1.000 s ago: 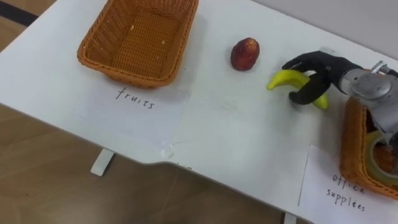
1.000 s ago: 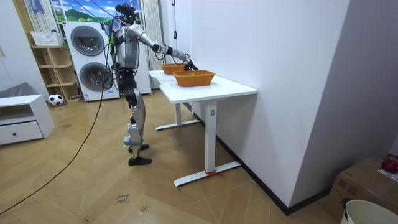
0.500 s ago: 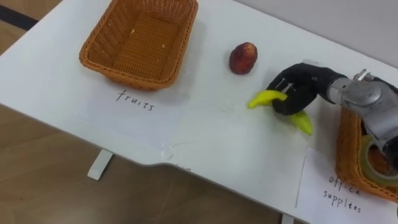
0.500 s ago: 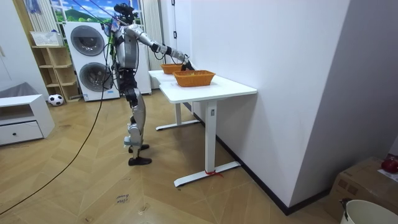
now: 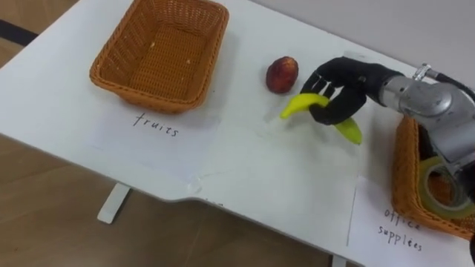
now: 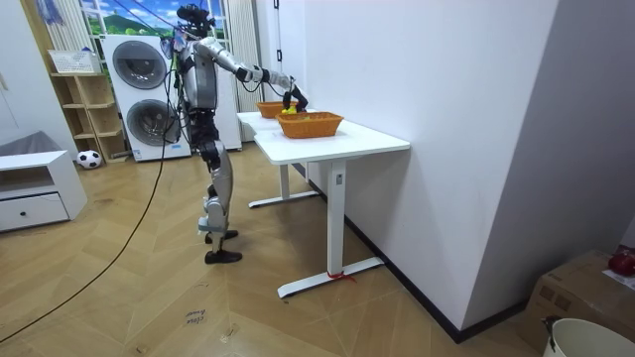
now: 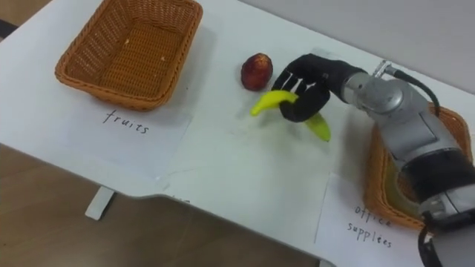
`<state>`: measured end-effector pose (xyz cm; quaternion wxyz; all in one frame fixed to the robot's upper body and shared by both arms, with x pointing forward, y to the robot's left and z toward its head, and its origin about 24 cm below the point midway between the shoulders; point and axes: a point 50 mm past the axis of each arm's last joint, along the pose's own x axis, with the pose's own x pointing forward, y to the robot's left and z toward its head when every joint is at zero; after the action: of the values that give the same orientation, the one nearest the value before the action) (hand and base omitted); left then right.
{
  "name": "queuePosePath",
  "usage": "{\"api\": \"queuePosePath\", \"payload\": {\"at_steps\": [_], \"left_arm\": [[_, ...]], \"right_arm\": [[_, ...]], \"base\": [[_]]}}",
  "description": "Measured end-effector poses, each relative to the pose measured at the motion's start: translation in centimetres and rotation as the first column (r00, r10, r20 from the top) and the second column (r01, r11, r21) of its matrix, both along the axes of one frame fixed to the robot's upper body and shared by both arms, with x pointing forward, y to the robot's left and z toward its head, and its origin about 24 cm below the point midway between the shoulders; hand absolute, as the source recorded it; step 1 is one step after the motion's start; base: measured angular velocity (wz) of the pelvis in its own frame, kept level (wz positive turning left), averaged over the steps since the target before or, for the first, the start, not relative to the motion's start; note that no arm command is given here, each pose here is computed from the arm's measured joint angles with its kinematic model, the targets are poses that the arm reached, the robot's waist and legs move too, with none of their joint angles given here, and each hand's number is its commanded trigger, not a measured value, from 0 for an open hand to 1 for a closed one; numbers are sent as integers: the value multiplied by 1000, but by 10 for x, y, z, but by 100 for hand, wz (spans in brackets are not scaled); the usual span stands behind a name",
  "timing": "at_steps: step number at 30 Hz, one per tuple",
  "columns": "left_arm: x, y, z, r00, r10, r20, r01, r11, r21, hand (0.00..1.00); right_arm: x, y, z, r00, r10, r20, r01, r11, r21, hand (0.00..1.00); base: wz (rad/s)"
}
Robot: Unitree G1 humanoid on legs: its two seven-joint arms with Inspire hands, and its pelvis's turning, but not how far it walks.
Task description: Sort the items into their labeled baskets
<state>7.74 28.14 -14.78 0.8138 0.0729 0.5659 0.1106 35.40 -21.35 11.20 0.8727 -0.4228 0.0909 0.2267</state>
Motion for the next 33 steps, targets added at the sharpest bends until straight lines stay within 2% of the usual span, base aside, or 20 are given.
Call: {"api": "queuePosePath", "payload": {"at_steps": [4,17,26,33], "left_arm": [[-10,-1,-2,1000,12,-27,-12,1000,-1,0],[-29,0,-4,996,41,-75,-39,999,25,0],[-33,-6,-6,994,89,-66,-88,996,14,0],[-39,-8,-6,992,101,-76,-98,994,48,0]], "right_arm": [[-1,12,20,996,48,76,-52,998,45,100],[-4,26,38,984,104,146,-115,991,74,100],[-3,23,47,981,64,183,-85,990,111,100],[-2,36,44,979,59,197,-91,983,160,100]], "base": [[-3],[-1],[0],[1]]}}
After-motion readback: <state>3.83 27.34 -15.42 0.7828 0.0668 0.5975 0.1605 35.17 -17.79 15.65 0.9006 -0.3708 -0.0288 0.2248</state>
